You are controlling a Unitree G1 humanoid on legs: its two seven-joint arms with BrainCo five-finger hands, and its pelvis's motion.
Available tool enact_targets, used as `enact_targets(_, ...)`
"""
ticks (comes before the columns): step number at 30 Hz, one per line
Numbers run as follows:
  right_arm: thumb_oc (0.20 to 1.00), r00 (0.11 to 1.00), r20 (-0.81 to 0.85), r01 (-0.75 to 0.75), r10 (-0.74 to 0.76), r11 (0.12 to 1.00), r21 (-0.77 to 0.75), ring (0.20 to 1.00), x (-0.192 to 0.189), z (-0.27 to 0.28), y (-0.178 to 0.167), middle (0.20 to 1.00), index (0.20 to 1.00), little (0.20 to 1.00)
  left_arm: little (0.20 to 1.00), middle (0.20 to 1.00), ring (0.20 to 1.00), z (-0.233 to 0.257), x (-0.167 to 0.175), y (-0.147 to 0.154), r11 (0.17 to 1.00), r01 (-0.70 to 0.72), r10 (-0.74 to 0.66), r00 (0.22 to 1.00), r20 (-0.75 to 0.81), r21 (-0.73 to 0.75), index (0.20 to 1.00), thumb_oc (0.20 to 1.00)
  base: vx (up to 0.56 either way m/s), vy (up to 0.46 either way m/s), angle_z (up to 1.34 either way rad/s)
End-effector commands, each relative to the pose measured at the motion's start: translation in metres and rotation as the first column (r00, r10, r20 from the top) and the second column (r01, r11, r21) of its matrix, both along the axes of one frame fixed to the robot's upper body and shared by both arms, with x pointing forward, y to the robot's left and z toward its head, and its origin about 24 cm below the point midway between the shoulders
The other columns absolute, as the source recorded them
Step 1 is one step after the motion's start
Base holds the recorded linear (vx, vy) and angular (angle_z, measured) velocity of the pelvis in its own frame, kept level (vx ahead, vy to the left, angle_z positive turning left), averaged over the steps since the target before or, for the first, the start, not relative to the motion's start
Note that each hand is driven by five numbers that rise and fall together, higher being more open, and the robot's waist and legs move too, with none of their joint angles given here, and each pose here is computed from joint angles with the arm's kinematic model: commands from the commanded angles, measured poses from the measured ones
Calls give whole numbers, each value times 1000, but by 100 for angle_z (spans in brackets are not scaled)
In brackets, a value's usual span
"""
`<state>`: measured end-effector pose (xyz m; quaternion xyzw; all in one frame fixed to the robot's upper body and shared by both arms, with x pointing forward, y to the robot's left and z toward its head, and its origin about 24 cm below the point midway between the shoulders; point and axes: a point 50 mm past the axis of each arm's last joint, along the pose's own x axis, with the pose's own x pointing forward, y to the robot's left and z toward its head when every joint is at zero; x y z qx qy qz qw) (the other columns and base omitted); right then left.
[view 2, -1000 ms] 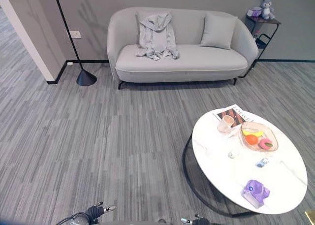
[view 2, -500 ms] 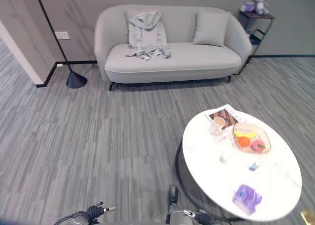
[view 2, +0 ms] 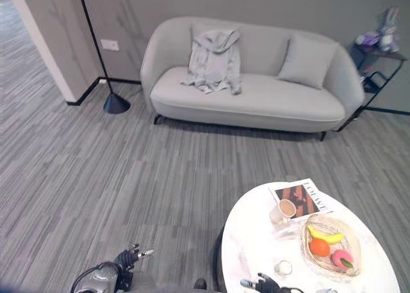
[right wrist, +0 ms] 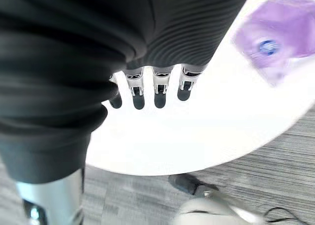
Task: Hang the clothes on the sofa on the clothes rack.
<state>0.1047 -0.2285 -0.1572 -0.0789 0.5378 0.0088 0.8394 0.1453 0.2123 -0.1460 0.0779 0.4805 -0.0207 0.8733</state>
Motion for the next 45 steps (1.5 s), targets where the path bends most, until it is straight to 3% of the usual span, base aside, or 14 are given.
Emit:
enact_targets(1,1000,999,38,28,-28,1000,5,1000,5,3,-2,1000,1000,1000,1000,1000,1000,-1,-5,5,1000,11,-10,1000,-17,12,1000,1000,432,264,-11)
enact_targets(12,1000,1000,-6,-26,27,997,70,1000,2,-5,25,1000,1000,1000,1000,1000,1000,-5,-28,30,995,-65,72,994,-85,74,1000,1000,314,340,-43)
enact_targets(21,1000,999,15,-45,44,995,84,1000,7,-3,27,1000,1000,1000,1000,1000,1000,-5,-28,33,994,-36,47,994,-98,106,1000,1000,175,247,8)
enact_targets(38,1000,990,-138,-34,36,999,19,1000,-37,-11,8,1000,1000,1000,1000,1000,1000,-9,-25,12,997,32,-24,995,-100,77,1000,1000,257,-105,25)
enact_targets(45,1000,997,-72,-21,20,1000,-20,1000,-26,-5,-8,1000,1000,1000,1000,1000,1000,-10,-28,8,997,50,-44,993,-106,55,1000,1000,302,-297,11)
